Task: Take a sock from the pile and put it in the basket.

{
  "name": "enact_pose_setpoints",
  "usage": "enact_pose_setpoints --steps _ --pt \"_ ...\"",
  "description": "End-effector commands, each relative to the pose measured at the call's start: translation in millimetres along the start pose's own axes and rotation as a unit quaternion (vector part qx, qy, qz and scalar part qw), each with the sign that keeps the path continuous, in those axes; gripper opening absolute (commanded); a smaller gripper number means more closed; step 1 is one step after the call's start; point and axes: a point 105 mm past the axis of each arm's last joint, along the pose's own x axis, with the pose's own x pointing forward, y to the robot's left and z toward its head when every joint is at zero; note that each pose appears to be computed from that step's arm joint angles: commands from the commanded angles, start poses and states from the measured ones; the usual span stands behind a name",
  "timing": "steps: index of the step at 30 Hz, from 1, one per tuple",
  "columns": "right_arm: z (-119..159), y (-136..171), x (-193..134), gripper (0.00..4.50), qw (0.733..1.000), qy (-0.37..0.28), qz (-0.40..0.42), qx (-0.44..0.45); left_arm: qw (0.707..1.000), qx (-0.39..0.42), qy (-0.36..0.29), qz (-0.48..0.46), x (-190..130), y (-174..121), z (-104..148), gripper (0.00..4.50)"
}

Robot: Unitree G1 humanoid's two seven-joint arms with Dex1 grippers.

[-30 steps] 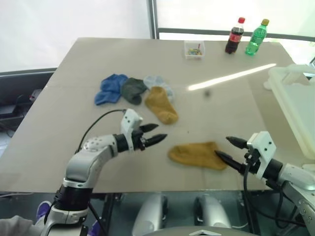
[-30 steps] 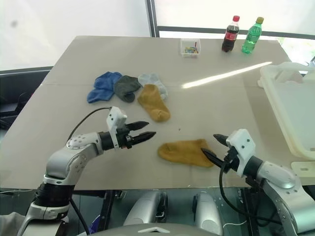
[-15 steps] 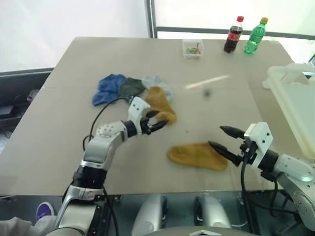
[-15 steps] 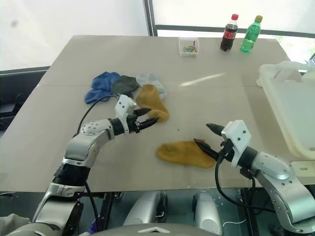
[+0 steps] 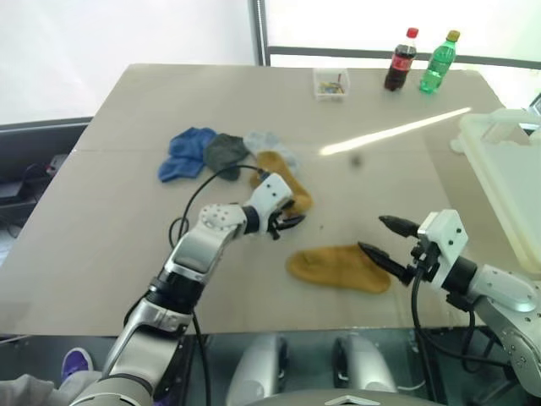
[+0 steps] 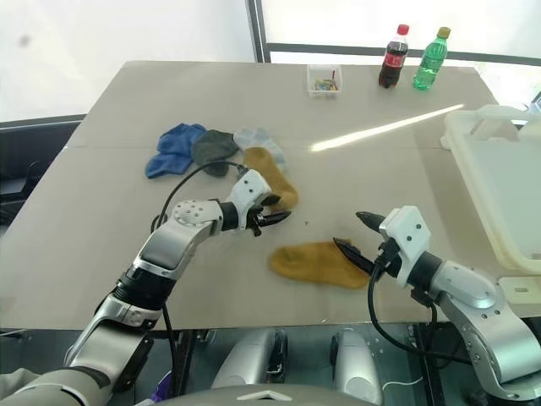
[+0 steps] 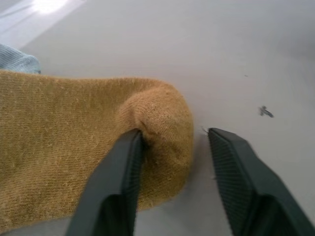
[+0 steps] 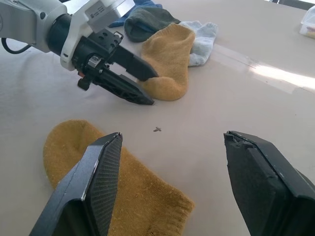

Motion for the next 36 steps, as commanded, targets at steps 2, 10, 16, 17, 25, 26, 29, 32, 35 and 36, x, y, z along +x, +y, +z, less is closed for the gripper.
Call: enact_pose_setpoints --steps 2,10,16,17,25,26,29,32,35,36 --pt "8 2 -2 3.36 1.0 -0.011 0.001 -0.017 0.998 0.004 -0.028 -0.059 -28 -5 4 0.12" --pt "6 4 -1 3.36 1.0 -0.01 0.014 -0.015 0.995 0.012 0.002 -0.098 -97 6 -21 0.05" --pt "6 8 8 3.36 0.999 -0.013 0.044 -0.016 0.987 0.037 0.049 -0.149 -137 0 -43 0.05" --pt "5 9 10 3.36 0.998 -0.013 0.052 -0.016 0.986 0.038 0.052 -0.155 -143 -1 -46 0.05" --pt "7 8 19 3.36 0.996 -0.015 0.08 -0.023 0.996 -0.026 -0.023 -0.076 -158 13 -18 0.05" --pt "7 8 20 3.36 0.996 -0.015 0.081 -0.023 0.997 -0.044 -0.021 -0.063 -158 13 -17 0.05" --pt "7 7 21 3.36 0.996 -0.015 0.083 -0.025 0.994 -0.095 -0.032 -0.04 -156 7 -11 0.34" --pt "6 6 22 3.36 0.996 -0.014 0.081 -0.029 0.995 -0.085 -0.002 -0.052 -153 -11 -18 1.38" --pt "6 6 22 3.36 0.996 -0.013 0.082 -0.029 0.997 -0.06 0.021 -0.052 -152 -18 -26 2.68" --pt "6 6 23 3.36 0.996 -0.013 0.082 -0.029 0.997 -0.06 0.021 -0.049 -154 -17 -26 3.07"
